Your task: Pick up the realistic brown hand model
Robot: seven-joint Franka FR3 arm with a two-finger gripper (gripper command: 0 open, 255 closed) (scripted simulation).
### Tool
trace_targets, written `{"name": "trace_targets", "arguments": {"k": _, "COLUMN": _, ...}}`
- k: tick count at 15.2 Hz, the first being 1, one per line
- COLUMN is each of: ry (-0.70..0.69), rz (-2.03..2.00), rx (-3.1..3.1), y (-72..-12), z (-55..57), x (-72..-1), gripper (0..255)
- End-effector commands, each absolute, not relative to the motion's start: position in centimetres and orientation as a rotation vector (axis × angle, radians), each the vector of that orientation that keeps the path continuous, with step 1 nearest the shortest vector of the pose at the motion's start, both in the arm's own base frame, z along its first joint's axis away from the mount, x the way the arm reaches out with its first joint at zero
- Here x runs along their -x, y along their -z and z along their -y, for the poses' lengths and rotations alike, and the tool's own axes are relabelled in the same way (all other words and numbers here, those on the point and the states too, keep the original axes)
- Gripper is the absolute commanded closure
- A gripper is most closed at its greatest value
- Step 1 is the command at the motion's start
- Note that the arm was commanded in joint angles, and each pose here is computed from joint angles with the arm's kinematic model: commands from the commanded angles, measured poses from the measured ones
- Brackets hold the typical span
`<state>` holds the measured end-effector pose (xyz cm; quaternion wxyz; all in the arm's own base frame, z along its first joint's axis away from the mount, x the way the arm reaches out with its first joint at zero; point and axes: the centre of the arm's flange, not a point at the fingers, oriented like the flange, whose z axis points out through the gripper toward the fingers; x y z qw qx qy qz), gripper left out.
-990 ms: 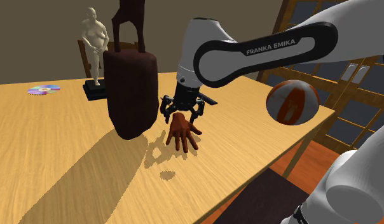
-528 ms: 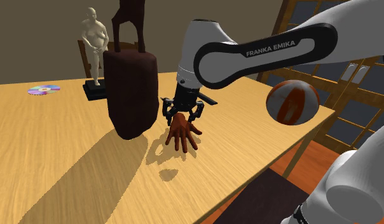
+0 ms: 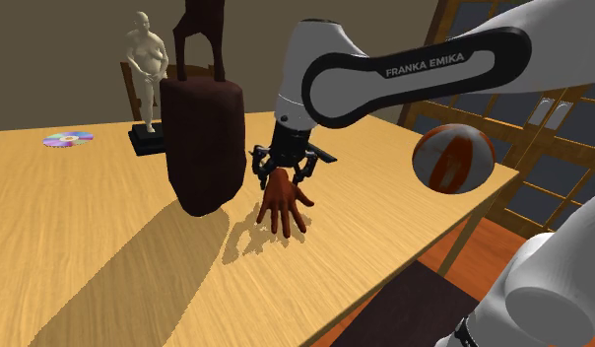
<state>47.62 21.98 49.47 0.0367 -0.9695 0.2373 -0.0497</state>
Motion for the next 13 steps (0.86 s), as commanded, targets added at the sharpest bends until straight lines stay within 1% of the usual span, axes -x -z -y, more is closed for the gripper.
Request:
{"name": "trace_targets", "arguments": {"k": 1, "ry": 0.153, "rz": -0.729, "rx": 2.977, "y": -50.5, "z": -22.0, "x": -47.7, "gripper": 255}}
{"name": "trace_targets", "arguments": {"k": 11, "ry": 0.153, "rz": -0.729, "rx": 2.977, "y": -55.8, "z": -22.0, "x": -47.7, "gripper": 255}}
{"name": "trace_targets", "arguments": {"k": 13, "ry": 0.153, "rz": -0.729, "rx": 2.977, "y": -55.9, "z": -22.0, "x": -47.7, "gripper": 255}}
